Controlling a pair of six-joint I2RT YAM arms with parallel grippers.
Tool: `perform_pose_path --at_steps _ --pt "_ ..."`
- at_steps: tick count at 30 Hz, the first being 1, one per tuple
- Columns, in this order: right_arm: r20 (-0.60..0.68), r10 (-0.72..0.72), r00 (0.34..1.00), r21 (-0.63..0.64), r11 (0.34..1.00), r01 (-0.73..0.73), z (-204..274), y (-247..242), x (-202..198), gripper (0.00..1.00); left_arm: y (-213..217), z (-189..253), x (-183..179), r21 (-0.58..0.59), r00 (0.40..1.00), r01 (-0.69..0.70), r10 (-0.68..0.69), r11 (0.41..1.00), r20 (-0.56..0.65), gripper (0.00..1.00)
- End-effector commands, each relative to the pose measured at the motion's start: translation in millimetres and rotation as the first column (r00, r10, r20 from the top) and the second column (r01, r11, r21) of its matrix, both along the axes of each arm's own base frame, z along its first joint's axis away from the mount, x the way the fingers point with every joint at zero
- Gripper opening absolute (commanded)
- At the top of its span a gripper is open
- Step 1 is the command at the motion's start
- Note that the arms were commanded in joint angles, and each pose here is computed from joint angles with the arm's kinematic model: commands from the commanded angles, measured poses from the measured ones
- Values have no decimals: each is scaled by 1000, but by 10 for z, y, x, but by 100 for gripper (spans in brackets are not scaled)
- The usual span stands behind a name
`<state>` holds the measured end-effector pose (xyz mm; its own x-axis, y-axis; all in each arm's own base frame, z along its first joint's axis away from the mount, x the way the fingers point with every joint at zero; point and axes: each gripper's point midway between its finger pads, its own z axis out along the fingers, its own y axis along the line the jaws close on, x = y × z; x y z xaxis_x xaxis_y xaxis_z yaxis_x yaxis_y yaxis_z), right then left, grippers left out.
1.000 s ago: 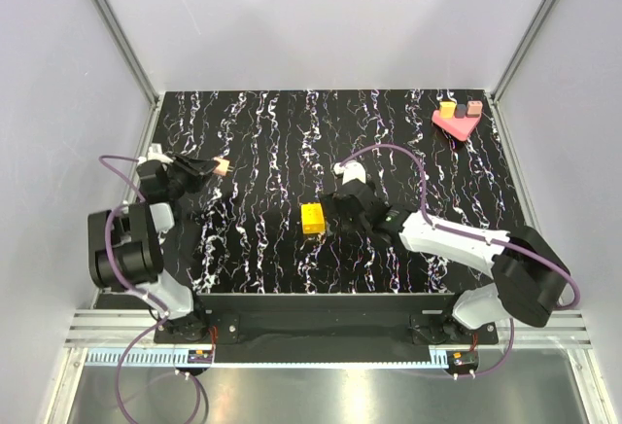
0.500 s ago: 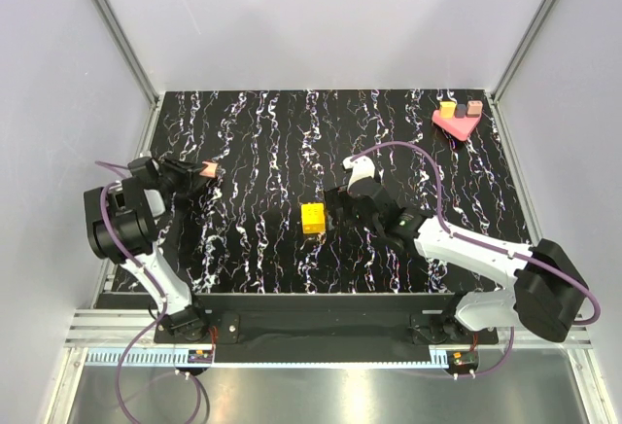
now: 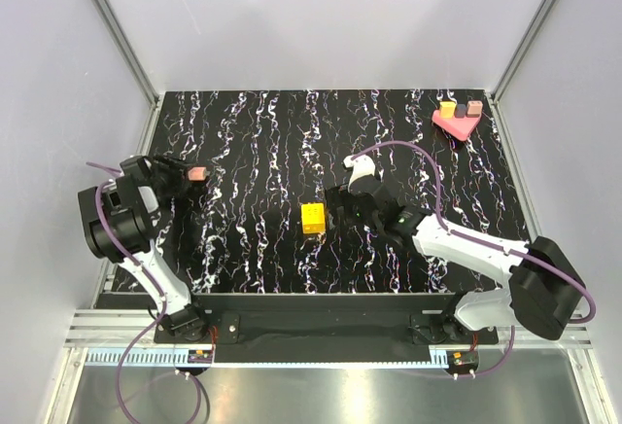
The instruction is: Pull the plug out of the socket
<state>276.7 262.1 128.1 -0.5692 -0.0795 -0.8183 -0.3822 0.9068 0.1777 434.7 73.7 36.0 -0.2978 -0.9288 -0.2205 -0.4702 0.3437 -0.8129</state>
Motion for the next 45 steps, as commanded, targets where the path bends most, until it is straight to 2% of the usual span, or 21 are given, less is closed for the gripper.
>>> perform_pose_path --at_steps 1,2,5,6,8,11,15,20,25,30,32,34,38,41,45 --pt "11 3 1000 35 999 -4 38 47 64 100 120 113 8 54 999 -21 19 998 29 68" --pt "7 5 1000 35 999 -5 27 52 61 100 116 132 -3 54 999 -15 13 998 35 80" --pt "4 3 1000 40 999 -3 27 38 74 100 133 179 -29 60 999 -11 9 998 35 89" --pt "5 4 1000 43 999 -4 36 45 77 100 151 241 -52 80 999 -9 6 997 37 96" --pt "0 2 1000 46 999 -2 26 33 82 99 172 302 -83 116 1000 -6 3 993 26 99" --pt "-3 1 1000 48 999 -1 16 31 84 100 185 420 -214 169 1000 -2 6 986 -19 99" --pt "-3 -22 1000 50 999 22 12 -26 129 100 98 588 -488 182 999 -10 19 983 -47 99" --pt "2 -58 998 56 997 58 9 -144 183 100 -278 935 -705 149 998 36 -43 988 45 99" --pt "1 -88 996 67 994 87 -19 -252 199 100 -873 1525 -906 217 974 86 -128 972 188 99" --pt "35 -155 987 72 986 152 -29 -363 270 100 -1399 2015 -989 284 914 121 -218 951 342 99" --pt "62 -185 981 86 980 179 0 -412 317 100 -1620 2192 -1007 296 865 143 -264 944 426 99" --pt "69 -224 972 48 974 221 -8 -506 372 100 -1865 2295 -1043 325 826 179 -321 929 463 99" --pt "22 -384 923 -34 922 385 80 -925 568 100 -2178 2382 -1013 454 763 218 -441 864 473 99" --pt "-1 -478 878 -7 878 478 288 -1148 733 100 -2316 2366 -942 500 724 222 -485 837 491 99" --pt "16 -600 800 81 798 597 638 -1508 1091 100 -2605 2350 -842 529 641 244 -545 813 541 99"
